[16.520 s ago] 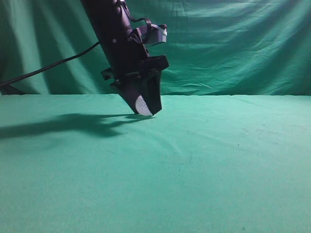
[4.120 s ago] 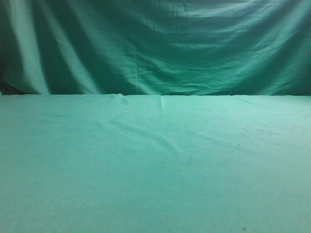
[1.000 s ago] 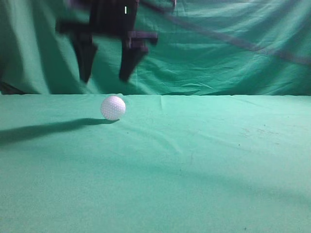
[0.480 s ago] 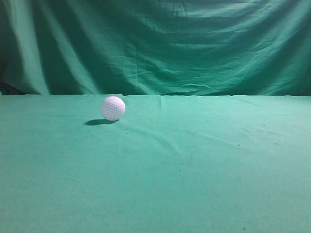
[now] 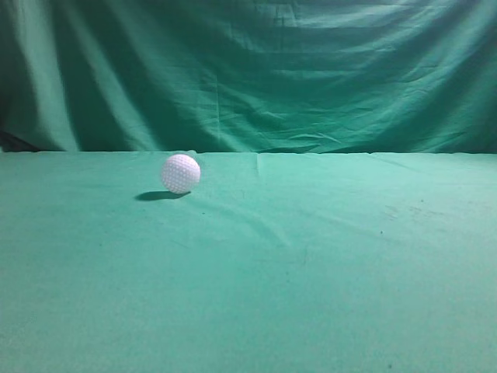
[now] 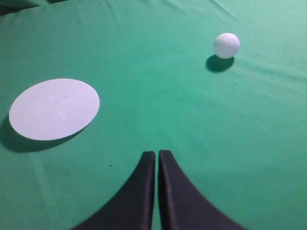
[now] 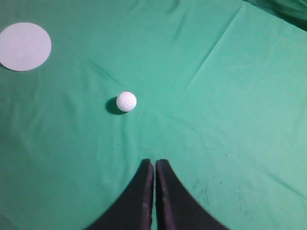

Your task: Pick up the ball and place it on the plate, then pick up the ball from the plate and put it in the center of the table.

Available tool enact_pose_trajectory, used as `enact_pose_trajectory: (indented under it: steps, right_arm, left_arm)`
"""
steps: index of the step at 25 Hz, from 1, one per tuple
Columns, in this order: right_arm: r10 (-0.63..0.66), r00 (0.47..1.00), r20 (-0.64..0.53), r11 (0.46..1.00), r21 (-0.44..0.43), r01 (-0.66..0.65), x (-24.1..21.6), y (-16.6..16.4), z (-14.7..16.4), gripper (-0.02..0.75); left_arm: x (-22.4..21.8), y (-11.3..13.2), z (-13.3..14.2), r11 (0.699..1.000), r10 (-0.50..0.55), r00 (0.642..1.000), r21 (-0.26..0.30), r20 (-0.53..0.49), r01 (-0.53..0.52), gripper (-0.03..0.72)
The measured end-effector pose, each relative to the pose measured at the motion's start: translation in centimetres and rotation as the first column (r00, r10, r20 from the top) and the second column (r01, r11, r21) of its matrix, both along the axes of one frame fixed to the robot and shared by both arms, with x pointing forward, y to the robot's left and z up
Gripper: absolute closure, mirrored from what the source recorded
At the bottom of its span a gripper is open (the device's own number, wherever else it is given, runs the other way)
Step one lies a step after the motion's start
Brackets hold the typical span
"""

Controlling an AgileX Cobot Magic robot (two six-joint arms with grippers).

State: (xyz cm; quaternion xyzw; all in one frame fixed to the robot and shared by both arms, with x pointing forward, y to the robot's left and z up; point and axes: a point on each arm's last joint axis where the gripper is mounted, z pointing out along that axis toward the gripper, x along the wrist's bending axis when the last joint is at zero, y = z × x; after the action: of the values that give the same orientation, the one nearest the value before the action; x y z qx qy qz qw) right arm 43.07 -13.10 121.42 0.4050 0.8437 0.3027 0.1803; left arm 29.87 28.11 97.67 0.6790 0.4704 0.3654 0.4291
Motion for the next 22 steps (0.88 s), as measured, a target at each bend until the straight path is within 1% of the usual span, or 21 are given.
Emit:
enact_pose_trajectory:
  steps: [2,5,11,13,17,22]
  right_arm:
    - [-0.006,0.999,0.037,0.999,0.047,0.004,-2.0,-1.8,-0.2,0.738]
    - [-0.012,0.997,0.073,0.995,0.097,0.005,-4.5,-4.2,-1.5,0.738]
    - [-0.012,0.990,0.143,0.986,0.169,-0.012,-8.7,-8.0,-5.0,0.738]
    - [-0.012,0.983,0.182,0.977,0.211,-0.027,-10.1,-9.2,-5.9,0.738]
    - [-0.019,0.964,0.265,0.954,0.293,-0.062,-12.3,-11.1,-8.1,0.738]
    - [-0.023,0.952,0.306,0.939,0.333,-0.084,-13.7,-12.3,-11.1,0.738]
  left_arm:
    - [0.0,0.0,-0.4,1.000,-0.005,1.000,0.011,-0.010,0.005,0.688]
    - [0.0,0.0,-0.5,1.000,-0.007,1.000,0.015,-0.012,0.007,0.688]
    - [-0.1,-0.2,-0.5,0.999,-0.035,0.999,0.014,-0.012,0.035,0.688]
    - [-0.1,-0.2,-0.5,0.999,-0.037,0.999,0.015,-0.011,0.037,0.688]
    - [-0.1,-0.2,-0.5,0.999,-0.037,0.999,0.015,-0.011,0.037,0.688]
    - [-0.1,-0.2,-0.5,0.999,-0.037,0.999,0.015,-0.011,0.037,0.688]
